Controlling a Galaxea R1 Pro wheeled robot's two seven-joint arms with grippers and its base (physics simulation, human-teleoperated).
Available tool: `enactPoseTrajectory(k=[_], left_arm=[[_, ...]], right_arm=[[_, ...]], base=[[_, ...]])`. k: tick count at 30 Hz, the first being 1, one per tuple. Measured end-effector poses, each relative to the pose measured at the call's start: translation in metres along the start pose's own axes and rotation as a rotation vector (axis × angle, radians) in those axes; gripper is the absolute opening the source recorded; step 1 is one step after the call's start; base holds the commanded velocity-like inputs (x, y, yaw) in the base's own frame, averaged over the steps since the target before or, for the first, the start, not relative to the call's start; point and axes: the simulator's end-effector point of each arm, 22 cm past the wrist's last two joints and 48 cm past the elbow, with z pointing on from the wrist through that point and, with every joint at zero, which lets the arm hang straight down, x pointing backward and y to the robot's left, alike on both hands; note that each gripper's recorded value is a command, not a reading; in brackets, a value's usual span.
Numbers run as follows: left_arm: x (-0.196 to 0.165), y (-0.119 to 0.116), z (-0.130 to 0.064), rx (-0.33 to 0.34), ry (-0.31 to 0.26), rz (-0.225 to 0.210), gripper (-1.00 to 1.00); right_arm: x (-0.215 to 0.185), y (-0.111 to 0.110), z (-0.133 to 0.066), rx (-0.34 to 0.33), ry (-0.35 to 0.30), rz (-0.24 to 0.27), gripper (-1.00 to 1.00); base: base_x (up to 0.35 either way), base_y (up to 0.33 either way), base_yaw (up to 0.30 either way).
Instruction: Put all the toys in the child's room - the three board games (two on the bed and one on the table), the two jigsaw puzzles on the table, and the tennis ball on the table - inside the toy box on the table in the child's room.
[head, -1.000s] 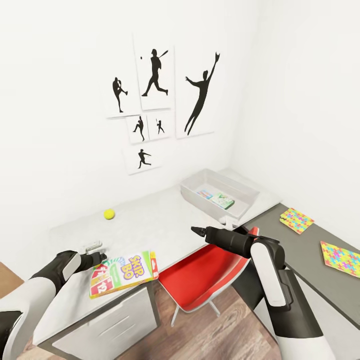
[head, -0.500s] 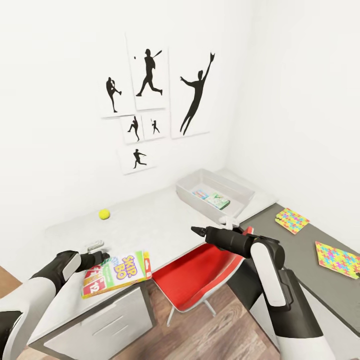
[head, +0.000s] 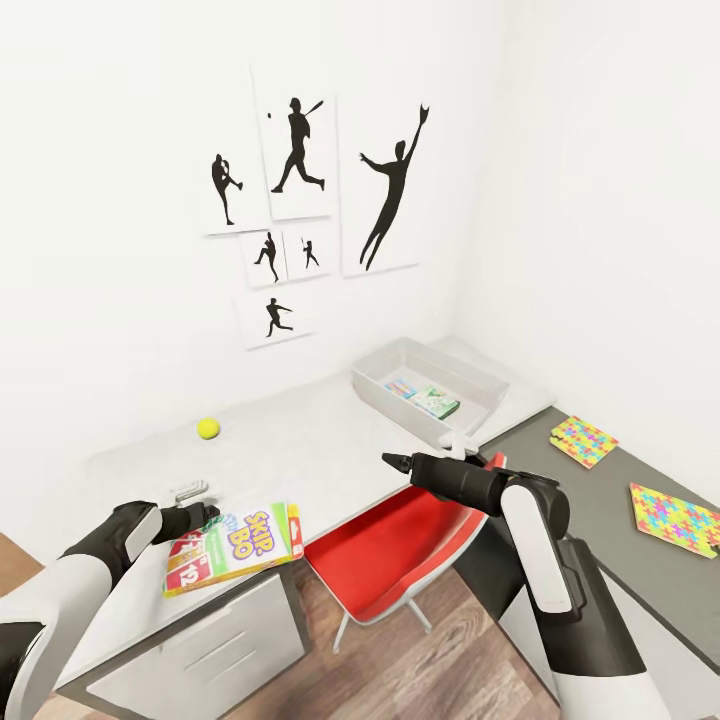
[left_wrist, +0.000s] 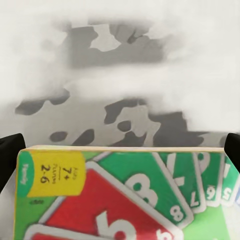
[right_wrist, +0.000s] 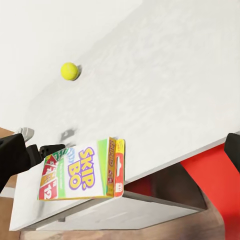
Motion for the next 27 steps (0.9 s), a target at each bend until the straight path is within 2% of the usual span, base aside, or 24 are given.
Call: enactPoseTrajectory(k=[27], left_arm=[[0.0040,0.0013,0.0041,-0.002,0.009,-0.002,1.00]], right_arm=[[0.0031,-0.0032,0.0032,0.002,0.007,0.006,1.00]], base=[[-0.007,0.000,0.000]])
